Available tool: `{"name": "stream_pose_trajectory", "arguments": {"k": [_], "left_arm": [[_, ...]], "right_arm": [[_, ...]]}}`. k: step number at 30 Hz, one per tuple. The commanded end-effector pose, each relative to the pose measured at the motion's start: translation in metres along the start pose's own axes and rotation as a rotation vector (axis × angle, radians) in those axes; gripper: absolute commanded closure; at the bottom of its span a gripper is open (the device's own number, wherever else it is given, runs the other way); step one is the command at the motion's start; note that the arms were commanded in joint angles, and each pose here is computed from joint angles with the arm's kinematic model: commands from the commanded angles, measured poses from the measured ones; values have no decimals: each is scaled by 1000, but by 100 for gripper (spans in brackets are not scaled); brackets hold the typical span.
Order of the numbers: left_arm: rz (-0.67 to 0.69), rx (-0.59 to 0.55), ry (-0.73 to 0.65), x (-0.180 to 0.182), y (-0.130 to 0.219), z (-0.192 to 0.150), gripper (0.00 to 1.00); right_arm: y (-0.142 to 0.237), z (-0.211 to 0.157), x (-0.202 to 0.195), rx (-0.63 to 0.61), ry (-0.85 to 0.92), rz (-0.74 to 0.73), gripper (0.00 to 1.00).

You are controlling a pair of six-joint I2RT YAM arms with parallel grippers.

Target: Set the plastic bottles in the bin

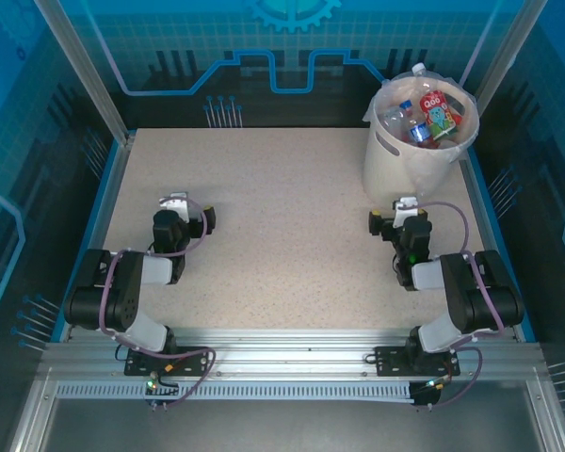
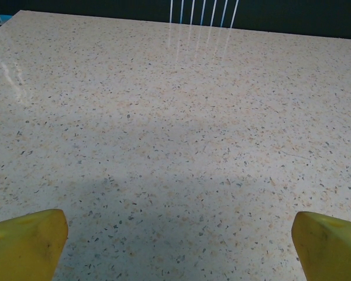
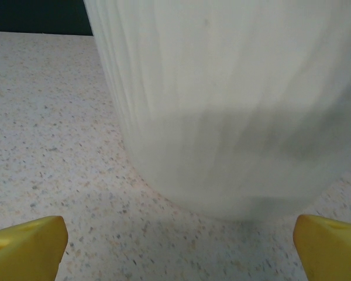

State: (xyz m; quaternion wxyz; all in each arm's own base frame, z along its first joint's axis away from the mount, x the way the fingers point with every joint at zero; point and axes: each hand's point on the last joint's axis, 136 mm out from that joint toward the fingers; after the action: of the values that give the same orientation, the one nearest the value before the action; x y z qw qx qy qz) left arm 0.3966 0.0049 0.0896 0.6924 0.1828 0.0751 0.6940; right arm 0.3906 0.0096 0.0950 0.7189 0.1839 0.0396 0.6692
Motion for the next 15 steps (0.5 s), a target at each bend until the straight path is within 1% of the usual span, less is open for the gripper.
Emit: {"name": "stream_pose_trajectory", "arguments": {"k": [1, 15], "left_arm": [[-23, -34, -21, -5, 0, 6, 1], [-23, -35, -21, -5, 0, 7, 1]], "right_arm": [[-5, 2, 14, 21, 47, 52, 0], [-7, 4, 13, 18, 41, 47, 0]]}}
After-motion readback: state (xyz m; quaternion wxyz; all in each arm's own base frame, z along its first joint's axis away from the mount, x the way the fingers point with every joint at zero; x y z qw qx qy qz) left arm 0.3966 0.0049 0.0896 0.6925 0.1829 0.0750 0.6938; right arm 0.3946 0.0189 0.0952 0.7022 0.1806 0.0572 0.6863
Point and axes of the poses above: each hand's point on the last joint's axis, 136 mm out from that joint toward the fingers, its own y axis back along the fingers, its own x axis along the line the jaws close on, z = x × y, and after that the axes turned 15 degrees about -y, right-handed
